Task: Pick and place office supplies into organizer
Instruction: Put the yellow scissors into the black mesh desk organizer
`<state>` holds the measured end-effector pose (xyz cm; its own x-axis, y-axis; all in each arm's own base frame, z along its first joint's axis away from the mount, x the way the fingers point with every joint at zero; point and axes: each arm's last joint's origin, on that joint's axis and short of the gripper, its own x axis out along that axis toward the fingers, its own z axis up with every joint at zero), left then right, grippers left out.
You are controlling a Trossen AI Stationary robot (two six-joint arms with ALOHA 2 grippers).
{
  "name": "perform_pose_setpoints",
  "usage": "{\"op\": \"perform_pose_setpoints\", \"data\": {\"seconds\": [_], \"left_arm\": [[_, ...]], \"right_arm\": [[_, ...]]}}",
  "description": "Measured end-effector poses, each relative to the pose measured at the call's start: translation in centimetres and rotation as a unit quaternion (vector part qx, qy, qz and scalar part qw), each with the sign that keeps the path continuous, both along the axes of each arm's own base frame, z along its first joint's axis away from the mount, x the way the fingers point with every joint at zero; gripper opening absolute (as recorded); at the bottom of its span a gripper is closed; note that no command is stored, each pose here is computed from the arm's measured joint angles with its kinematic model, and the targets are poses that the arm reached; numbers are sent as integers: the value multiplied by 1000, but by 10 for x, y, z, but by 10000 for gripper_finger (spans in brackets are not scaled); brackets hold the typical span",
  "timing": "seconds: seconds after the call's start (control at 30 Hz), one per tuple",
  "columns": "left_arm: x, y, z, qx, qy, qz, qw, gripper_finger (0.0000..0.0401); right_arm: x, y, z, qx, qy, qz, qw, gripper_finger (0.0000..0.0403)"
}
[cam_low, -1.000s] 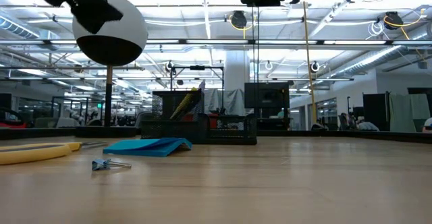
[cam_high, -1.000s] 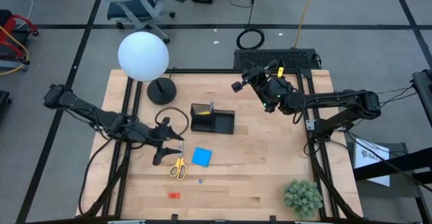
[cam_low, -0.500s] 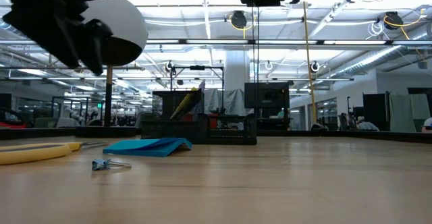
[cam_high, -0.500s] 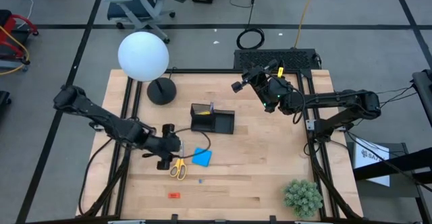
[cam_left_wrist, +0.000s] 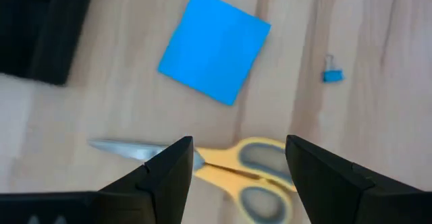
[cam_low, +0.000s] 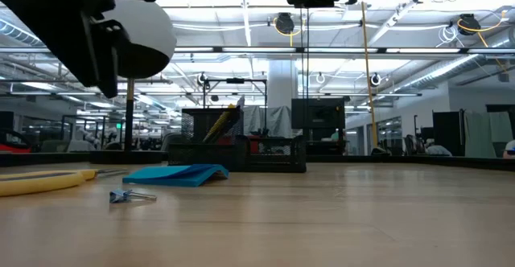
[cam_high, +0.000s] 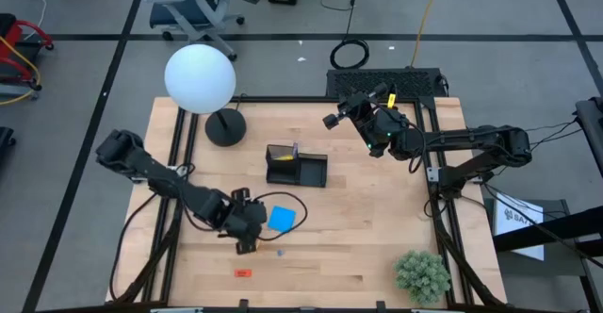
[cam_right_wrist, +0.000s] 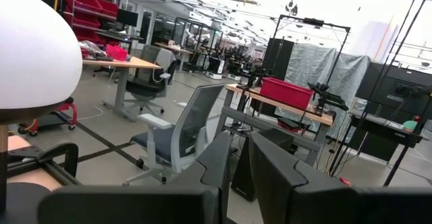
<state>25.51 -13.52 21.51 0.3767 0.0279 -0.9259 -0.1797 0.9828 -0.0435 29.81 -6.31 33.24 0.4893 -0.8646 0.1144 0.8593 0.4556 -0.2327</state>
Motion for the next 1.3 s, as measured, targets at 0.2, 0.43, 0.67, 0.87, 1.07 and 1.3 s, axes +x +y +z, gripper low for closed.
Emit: {"op": "perform_pose_setpoints", "data": {"seconds": [0.2,0.43,0.67,0.87,1.07,1.3], "left_arm": [[2,-19,1,-48,-5,94,994,244],[0,-26,-5,-91,2,238,967,244],[1,-29,-27,-102,70,319,940,244],[5,-32,-33,-129,73,359,921,244],[9,-35,-32,-162,53,390,905,243],[17,-38,-47,-165,62,406,897,244]], "right_arm": [[0,0,0,0,0,0,1000,47],[0,0,0,0,0,0,1000,47],[0,0,0,0,0,0,1000,48],[0,0,0,0,0,0,1000,48],[0,0,0,0,0,0,1000,48],[0,0,0,0,0,0,1000,48]]}}
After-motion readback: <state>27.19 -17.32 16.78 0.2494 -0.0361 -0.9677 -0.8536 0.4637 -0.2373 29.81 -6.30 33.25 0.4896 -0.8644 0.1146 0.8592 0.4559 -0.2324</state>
